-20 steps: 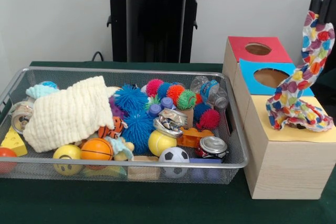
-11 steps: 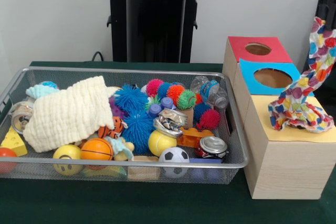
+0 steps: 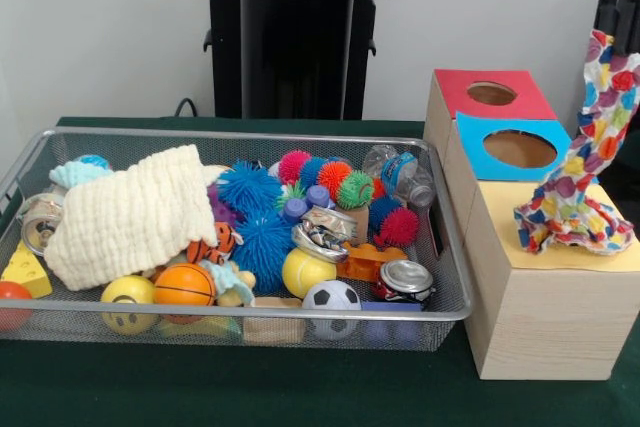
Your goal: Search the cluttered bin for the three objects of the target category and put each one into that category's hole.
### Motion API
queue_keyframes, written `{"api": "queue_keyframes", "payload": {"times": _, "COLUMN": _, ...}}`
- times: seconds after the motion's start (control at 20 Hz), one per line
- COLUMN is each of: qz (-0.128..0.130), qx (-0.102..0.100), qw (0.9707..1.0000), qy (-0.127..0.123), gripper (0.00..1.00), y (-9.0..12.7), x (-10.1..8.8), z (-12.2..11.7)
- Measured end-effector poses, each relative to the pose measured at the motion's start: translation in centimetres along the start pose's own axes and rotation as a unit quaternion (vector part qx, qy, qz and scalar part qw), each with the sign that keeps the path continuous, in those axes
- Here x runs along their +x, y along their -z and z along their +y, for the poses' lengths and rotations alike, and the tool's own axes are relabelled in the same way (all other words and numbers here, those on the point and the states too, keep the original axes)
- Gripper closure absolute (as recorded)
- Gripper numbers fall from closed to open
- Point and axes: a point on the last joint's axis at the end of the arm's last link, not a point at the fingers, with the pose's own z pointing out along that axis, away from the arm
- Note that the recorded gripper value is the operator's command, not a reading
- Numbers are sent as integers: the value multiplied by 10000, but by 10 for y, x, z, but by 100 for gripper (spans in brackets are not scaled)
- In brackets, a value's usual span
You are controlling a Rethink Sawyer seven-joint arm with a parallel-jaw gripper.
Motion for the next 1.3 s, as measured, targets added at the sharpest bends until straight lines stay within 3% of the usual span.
{"api": "queue_keyframes", "payload": {"times": 0.95, "qz": 320, "qx": -124, "qw": 9989, "qy": -307, "gripper": 100, "y": -13, "x": -2, "z": -3}}
{"api": "queue_keyframes", "payload": {"times": 1.3, "qz": 793, "qx": -7, "qw": 9943, "qy": -717, "gripper": 100, "y": -25, "x": -2, "z": -28}}
